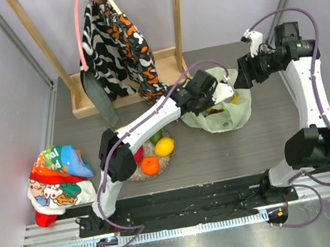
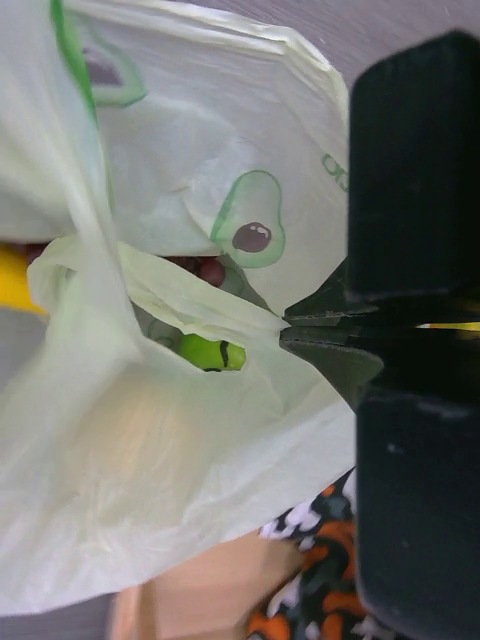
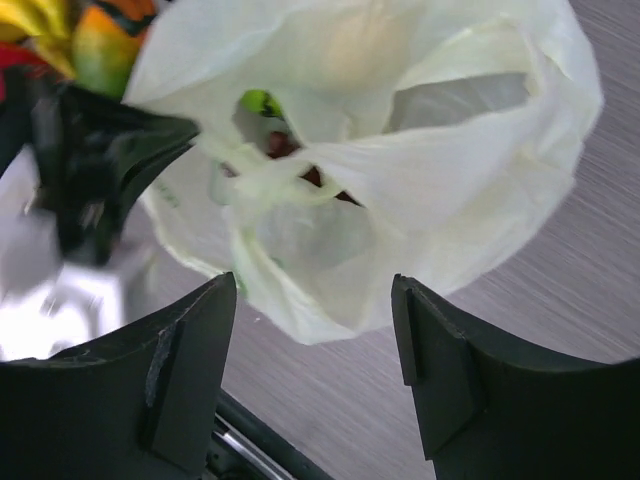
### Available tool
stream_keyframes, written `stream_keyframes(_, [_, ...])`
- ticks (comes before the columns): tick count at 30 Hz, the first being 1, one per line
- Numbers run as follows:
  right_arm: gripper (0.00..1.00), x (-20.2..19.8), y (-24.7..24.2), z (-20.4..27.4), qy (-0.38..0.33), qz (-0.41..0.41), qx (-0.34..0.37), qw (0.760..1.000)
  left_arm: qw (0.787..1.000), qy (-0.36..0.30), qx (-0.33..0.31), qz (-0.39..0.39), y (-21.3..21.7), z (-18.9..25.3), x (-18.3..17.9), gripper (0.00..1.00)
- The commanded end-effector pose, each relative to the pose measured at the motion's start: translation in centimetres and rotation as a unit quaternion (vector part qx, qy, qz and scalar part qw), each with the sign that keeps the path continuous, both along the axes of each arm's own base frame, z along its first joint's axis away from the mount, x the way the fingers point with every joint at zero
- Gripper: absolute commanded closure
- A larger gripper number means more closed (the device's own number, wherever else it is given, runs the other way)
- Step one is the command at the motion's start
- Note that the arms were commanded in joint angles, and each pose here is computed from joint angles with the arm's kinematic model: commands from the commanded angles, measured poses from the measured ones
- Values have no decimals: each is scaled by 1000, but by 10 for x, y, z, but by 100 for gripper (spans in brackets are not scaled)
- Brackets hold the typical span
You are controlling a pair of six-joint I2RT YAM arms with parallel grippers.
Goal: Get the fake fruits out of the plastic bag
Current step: Adjust the plastic bag at the center of the board, then take out the fake fruit from the plastic bag.
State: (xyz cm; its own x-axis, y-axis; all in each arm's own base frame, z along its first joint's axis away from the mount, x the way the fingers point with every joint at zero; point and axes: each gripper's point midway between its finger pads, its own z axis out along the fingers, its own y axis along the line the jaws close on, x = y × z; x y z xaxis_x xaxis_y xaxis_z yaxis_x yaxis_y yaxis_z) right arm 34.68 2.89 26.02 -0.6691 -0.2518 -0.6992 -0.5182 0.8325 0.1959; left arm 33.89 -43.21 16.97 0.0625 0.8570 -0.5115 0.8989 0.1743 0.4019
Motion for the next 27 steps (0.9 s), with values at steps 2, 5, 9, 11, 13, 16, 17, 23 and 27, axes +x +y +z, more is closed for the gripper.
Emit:
stream_keyframes(2, [31, -35, 43, 37, -36, 113, 72, 990, 969, 22, -184, 164, 16, 83, 27, 100])
stream_keyframes(5, [37, -43, 56, 22, 10, 135, 102, 986, 947, 56, -235, 209, 26, 100, 28, 100])
stream_keyframes(9, [43, -51, 76, 17, 37, 170, 117, 978, 918, 81, -285, 262, 38, 117, 33, 100])
stream_keyframes(11, [44, -52, 90, 6, 41, 189, 92, 977, 909, 96, -301, 273, 39, 121, 32, 100])
stream_keyframes(13, [46, -42, 101, -4, 38, 180, 75, 980, 907, 113, -304, 267, 35, 119, 27, 100])
stream_keyframes(16, [51, -23, 105, -23, 48, 137, 60, 988, 906, 127, -300, 269, 34, 110, 23, 100])
stream_keyframes(17, [52, -15, 100, -36, 61, 115, 42, 991, 906, 128, -299, 271, 35, 109, 23, 100])
stream_keyframes(23, [59, 6, 77, -81, 110, 13, -4, 994, 906, 129, -286, 285, 44, 98, 20, 100])
stream_keyframes(27, [59, -10, 83, -110, 162, 2, -2, 987, 905, 123, -280, 296, 51, 94, 21, 100])
